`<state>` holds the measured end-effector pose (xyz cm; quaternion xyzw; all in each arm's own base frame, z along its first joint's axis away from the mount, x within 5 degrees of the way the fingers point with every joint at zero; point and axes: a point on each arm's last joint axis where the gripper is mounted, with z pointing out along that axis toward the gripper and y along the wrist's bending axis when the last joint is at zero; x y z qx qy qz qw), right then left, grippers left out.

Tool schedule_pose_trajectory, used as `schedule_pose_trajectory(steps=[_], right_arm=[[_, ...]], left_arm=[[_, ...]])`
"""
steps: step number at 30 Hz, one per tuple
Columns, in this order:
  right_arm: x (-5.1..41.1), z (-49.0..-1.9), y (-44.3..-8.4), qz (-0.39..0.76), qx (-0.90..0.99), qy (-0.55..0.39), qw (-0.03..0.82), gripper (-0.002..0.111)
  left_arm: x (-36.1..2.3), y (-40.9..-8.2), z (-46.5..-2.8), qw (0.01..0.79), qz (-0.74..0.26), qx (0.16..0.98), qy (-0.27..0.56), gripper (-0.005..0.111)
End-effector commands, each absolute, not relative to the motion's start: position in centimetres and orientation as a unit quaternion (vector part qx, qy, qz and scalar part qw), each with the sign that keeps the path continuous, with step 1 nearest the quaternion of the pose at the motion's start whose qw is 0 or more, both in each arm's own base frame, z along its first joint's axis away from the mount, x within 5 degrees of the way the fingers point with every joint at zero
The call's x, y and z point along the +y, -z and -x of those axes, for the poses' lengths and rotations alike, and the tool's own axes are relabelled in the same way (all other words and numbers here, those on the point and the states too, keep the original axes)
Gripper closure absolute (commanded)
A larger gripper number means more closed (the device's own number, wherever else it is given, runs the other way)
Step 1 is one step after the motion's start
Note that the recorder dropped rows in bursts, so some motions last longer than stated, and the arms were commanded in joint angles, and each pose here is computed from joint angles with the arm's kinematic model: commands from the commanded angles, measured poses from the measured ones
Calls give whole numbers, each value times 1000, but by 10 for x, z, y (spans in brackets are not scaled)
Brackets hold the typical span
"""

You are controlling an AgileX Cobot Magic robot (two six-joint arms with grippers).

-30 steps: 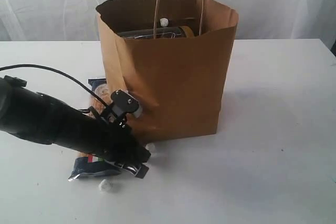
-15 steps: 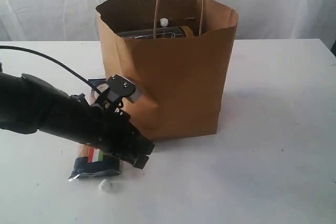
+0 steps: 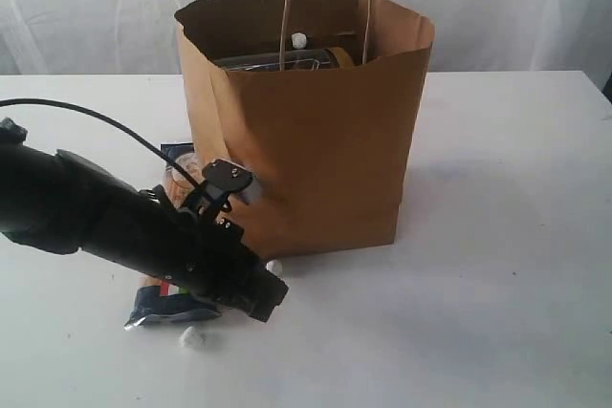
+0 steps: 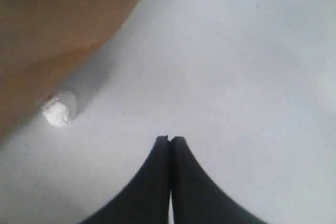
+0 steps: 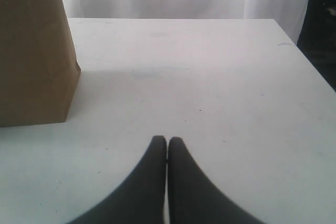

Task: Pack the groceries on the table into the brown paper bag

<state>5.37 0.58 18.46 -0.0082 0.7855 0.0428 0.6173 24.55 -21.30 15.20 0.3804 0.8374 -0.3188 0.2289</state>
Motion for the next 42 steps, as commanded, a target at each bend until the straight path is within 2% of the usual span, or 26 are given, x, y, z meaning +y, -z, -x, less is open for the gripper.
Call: schedule_pose_trajectory(steps=[1,8,12,15,18,20,25,32,33,35,36,38,42], right_arm=[[6,-54,-185,8,783,-45,621,108],[6,-54,-185,8,783,-45,621,108],[6,-54,-185,8,783,-45,621,108],[6,-54,-185,8,783,-45,621,108],[6,-54,-185,8,783,-45,621,108],[6,-54,-185,8,783,-45,621,108],[6,-54,-185,8,783,-45,621,108],[6,-54,-185,8,783,-45,621,108],[6,-54,-185,8,783,-45,621,108],[6,-54,-185,8,783,-45,621,108],[6,-54,-185,8,783,-45,621,108],[6,-54,-185,8,783,-45,621,108],[6,-54,-185,8,783,-45,621,108]], left_arm=[[-216,-156,-238,206,-371,831,361,107],[-216,-179,-228,229,-391,811,370,107],[-214,-176,-210,210,-424,835,281,107],[-208,-166,-204,175,-394,881,194,107],[-208,-165,-207,207,-353,903,134,107],[-214,-167,-210,255,-341,896,130,107],[-221,-169,-212,367,-303,861,181,107],[-217,-150,-209,361,-314,861,170,106],[-218,-146,-210,366,-323,856,169,104],[-221,-138,-213,370,-321,855,172,91],[-223,-134,-214,373,-312,856,178,80],[-225,-133,-216,385,-304,851,186,69],[-227,-120,-227,384,-294,857,180,67]])
